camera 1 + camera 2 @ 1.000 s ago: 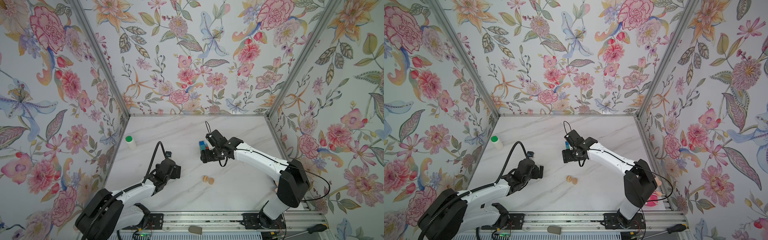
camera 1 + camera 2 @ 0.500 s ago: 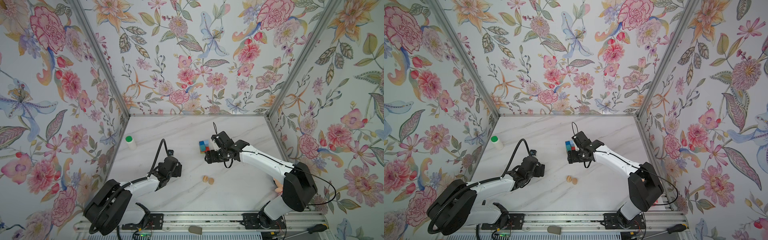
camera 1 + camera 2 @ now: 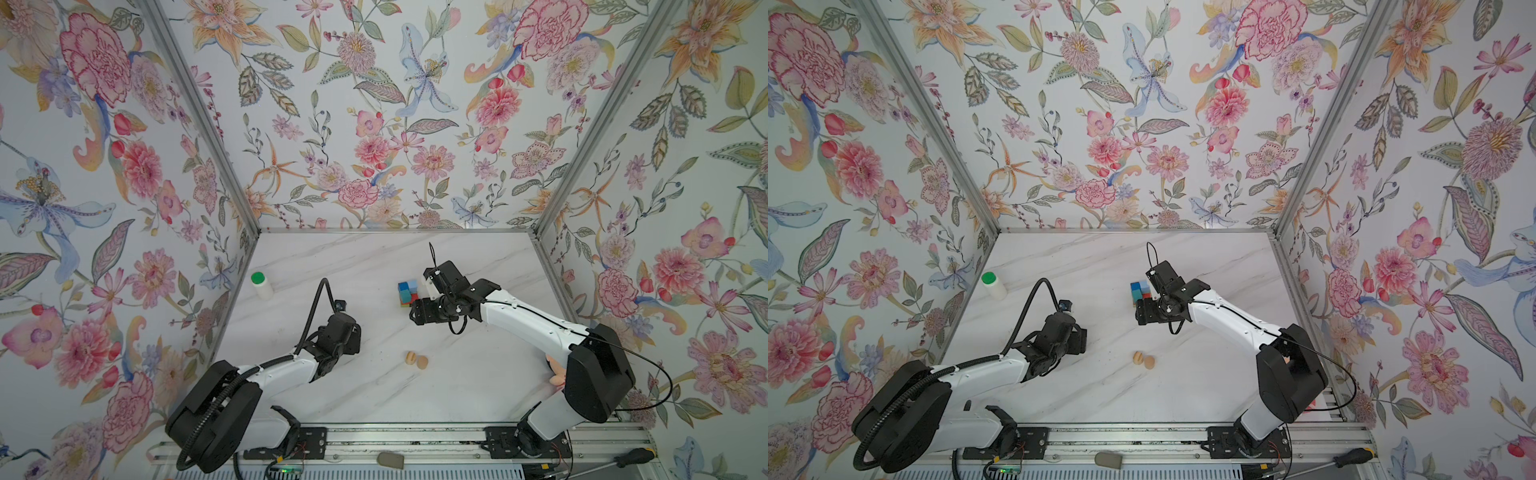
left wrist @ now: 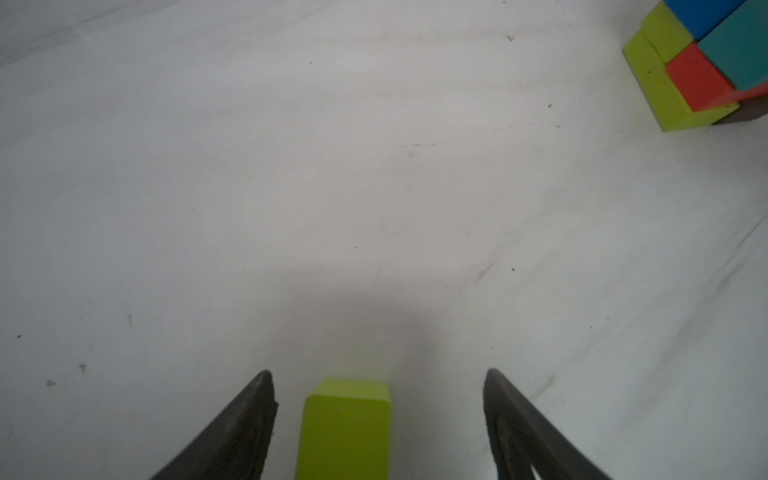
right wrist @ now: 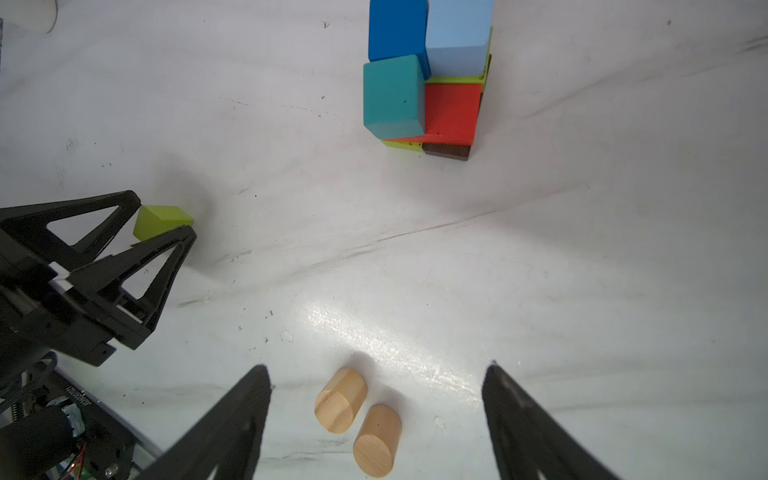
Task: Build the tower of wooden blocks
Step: 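Lower the left gripper over the lime-green cube while the right gripper hovers near the stack, then close the left gripper on the lime-green cube and carry it toward the stack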
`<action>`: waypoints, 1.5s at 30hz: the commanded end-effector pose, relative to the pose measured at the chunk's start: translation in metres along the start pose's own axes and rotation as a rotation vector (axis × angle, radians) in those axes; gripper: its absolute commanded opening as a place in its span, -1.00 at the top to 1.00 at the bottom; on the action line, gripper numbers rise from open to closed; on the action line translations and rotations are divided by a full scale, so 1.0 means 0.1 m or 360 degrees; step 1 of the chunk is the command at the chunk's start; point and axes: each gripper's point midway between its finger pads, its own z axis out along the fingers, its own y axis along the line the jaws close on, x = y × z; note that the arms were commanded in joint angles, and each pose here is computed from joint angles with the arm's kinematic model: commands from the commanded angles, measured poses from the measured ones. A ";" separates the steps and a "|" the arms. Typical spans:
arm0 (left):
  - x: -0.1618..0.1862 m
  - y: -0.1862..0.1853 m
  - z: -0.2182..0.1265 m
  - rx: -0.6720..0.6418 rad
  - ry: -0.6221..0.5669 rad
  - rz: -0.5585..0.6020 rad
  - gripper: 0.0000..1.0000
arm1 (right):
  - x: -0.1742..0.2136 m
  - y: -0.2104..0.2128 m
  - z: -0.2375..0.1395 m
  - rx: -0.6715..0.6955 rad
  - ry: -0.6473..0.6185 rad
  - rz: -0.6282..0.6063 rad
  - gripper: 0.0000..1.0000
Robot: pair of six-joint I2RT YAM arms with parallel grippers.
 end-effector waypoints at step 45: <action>0.01 -0.09 -0.08 0.0072 0.0036 -0.0092 0.51 | 0.07 -0.08 -0.13 -0.0029 -0.0047 -0.0003 -0.66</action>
